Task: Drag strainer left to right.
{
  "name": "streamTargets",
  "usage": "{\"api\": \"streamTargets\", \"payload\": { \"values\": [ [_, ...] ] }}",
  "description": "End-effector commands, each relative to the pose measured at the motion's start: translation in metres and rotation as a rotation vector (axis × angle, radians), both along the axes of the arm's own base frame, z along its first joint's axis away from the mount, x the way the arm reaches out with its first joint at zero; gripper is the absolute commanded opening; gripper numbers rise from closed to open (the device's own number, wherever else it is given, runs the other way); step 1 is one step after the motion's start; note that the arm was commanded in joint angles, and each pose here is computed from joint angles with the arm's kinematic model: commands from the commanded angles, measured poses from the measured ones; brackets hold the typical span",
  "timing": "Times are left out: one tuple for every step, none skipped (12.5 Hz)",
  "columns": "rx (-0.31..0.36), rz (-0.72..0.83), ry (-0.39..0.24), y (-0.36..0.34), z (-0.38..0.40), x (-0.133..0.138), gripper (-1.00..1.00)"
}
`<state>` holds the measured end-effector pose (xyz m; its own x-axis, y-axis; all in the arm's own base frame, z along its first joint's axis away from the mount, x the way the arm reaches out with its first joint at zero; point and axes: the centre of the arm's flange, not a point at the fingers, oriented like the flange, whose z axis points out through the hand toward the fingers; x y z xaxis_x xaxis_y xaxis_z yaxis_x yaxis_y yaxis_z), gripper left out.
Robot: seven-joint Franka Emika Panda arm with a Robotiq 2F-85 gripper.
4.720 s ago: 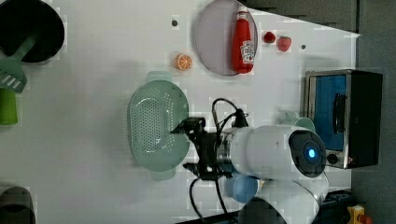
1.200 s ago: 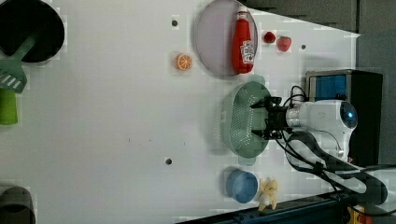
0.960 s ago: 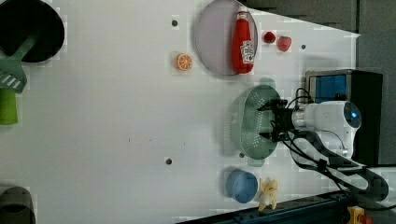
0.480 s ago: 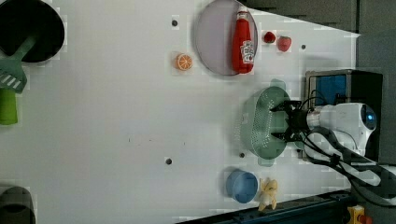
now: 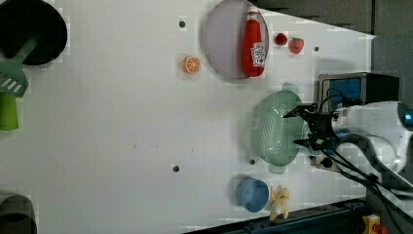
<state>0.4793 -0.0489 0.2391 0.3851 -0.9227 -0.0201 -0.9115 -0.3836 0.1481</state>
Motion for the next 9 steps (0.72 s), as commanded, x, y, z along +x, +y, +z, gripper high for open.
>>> {"api": "streamTargets", "payload": {
  "values": [
    [-0.001,0.217,-0.093,0.003,0.140,0.031,1.00],
    [0.011,0.213,-0.082,0.005,0.175,0.028,1.00],
    [0.033,0.201,-0.061,0.009,0.206,0.022,1.00],
    [0.057,0.189,-0.039,0.011,0.235,0.013,1.00],
    [0.082,0.180,-0.043,0.014,0.263,0.007,1.00],
    [0.079,0.194,-0.062,0.015,0.291,0.003,1.00],
    [0.076,0.236,-0.066,0.015,0.314,-0.003,1.00],
    [0.079,0.277,-0.052,0.016,0.333,-0.010,1.00],
    [0.083,0.294,-0.040,0.017,0.345,-0.016,1.00]
  ]
}}
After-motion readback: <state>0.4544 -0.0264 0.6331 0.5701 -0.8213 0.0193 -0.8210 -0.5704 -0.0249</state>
